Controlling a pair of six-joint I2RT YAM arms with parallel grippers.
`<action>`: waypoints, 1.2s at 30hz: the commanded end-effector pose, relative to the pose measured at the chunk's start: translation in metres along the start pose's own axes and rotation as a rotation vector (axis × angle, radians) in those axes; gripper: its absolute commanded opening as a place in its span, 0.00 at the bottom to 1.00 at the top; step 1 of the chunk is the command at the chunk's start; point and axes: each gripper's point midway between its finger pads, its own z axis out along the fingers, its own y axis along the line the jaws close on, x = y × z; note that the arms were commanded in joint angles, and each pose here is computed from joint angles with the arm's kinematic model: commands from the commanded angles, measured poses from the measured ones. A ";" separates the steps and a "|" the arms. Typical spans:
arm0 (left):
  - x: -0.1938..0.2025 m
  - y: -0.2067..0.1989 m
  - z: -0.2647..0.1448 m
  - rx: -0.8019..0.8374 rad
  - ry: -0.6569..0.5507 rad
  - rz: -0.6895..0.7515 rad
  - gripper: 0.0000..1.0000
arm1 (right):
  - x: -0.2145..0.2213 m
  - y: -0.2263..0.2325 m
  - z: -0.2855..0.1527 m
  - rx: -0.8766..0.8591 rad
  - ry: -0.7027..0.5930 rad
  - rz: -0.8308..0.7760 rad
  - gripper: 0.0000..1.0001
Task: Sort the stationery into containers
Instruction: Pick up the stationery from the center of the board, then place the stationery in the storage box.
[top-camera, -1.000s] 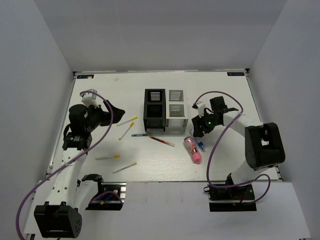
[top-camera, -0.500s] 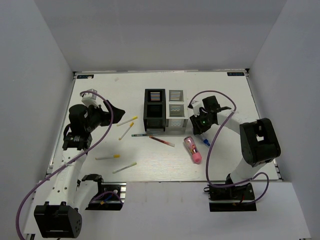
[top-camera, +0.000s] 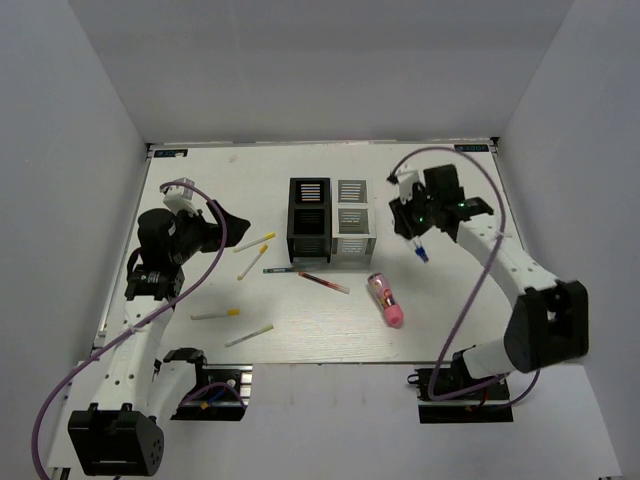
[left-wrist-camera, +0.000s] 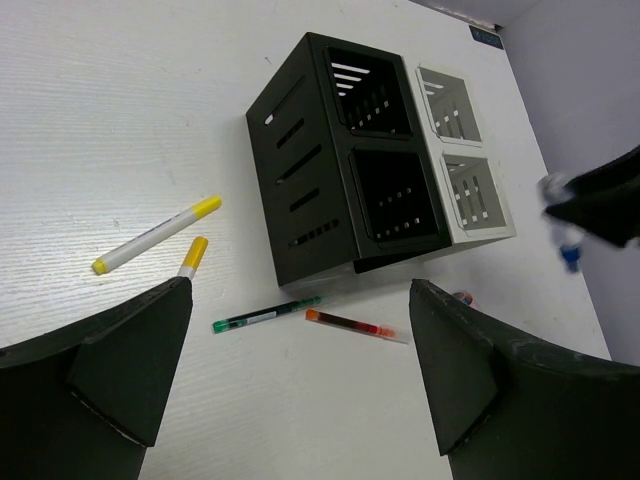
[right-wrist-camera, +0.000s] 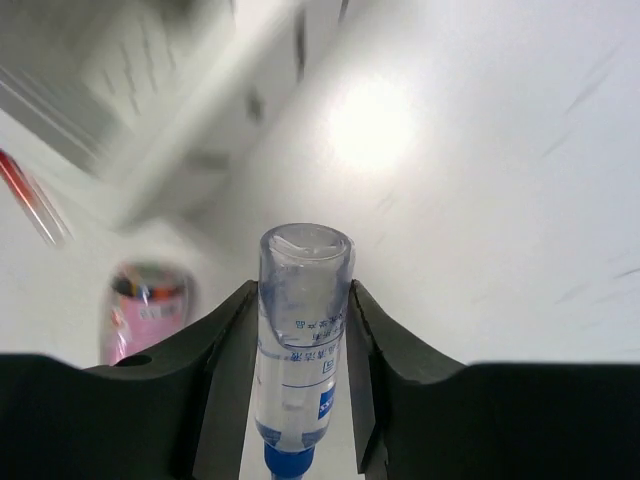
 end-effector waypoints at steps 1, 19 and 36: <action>-0.015 -0.011 -0.006 0.031 -0.037 0.018 1.00 | -0.101 -0.004 -0.072 0.045 -0.308 -0.131 0.00; -0.014 -0.008 -0.004 0.021 -0.042 0.027 1.00 | -0.261 0.036 -0.099 -0.285 -0.862 -0.469 0.00; 0.017 0.031 0.021 -0.103 0.105 -0.037 1.00 | -0.263 0.035 0.006 -0.569 -0.847 -0.442 0.00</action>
